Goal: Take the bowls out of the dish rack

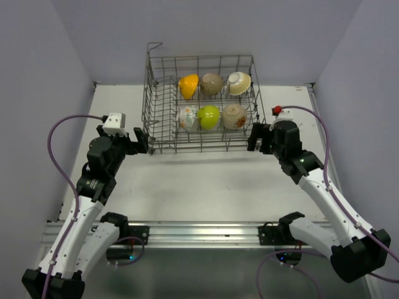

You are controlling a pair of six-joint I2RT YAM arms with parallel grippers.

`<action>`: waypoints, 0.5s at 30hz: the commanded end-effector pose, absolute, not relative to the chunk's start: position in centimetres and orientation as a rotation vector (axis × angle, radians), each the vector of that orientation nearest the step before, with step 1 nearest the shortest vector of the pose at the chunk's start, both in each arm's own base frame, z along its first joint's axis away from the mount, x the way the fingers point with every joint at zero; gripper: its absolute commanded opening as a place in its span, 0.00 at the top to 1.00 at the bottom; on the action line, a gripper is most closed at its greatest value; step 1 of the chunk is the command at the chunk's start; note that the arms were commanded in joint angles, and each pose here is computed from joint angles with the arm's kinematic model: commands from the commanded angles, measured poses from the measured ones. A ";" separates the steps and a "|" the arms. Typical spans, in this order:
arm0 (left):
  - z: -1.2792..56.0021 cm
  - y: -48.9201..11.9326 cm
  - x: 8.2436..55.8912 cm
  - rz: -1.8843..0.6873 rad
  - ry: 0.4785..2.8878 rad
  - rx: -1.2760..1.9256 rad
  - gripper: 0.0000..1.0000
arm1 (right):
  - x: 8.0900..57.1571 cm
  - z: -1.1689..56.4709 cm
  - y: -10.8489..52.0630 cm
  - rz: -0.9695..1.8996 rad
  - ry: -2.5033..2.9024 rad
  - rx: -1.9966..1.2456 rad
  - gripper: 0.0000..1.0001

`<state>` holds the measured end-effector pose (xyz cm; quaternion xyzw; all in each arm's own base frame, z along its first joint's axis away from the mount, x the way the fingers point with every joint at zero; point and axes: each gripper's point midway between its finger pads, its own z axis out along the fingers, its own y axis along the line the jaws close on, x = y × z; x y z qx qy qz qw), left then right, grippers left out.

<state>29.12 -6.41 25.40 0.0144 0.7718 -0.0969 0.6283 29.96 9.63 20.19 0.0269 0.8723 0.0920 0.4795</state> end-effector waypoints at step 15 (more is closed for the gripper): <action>26.3 -6.0 29.2 -0.201 1.731 0.017 0.00 | 29.8 22.0 8.9 0.218 2.054 0.106 0.01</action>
